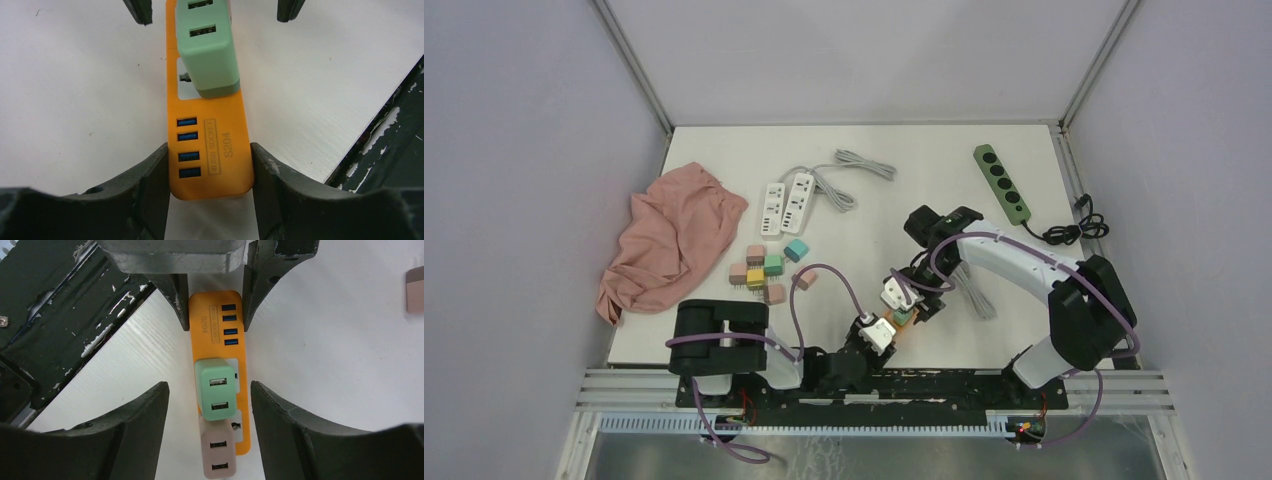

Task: Pull the plug off the socket

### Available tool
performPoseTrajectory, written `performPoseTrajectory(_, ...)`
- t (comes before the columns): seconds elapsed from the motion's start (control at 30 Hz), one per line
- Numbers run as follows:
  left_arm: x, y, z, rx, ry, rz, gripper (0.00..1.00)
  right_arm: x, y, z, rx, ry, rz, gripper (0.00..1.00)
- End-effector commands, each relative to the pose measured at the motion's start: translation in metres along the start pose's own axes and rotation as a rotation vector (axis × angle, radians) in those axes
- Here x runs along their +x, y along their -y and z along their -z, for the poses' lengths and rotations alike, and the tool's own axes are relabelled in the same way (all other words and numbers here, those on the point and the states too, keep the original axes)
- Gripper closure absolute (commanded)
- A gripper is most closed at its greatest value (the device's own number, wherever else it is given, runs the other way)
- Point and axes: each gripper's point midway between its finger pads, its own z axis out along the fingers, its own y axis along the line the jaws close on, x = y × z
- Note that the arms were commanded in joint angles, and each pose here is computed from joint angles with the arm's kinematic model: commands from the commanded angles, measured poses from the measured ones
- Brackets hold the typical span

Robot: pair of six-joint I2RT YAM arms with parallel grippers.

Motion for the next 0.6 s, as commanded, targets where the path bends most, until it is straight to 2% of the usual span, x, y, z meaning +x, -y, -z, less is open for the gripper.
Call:
performPoseTrajectory(0.0,-0.02,0.001,-0.001,0.028,0.073,0.04,0.92,0.004,0.002,-0.009,-0.014,-0.011,-0.01,0.34)
performPoseTrajectory(0.1,-0.02,0.001,-0.001,0.034,0.075,0.036,0.97,0.009,0.0,-0.015,-0.042,-0.025,-0.018,0.38)
performPoseTrajectory(0.37,-0.019,0.0,-0.001,0.038,0.073,0.019,0.97,0.014,0.0,-0.024,-0.069,-0.065,-0.021,0.47)
performPoseTrajectory(0.57,-0.018,-0.001,0.0,0.039,0.072,0.014,0.97,0.019,0.002,-0.023,-0.074,-0.095,-0.029,0.61)
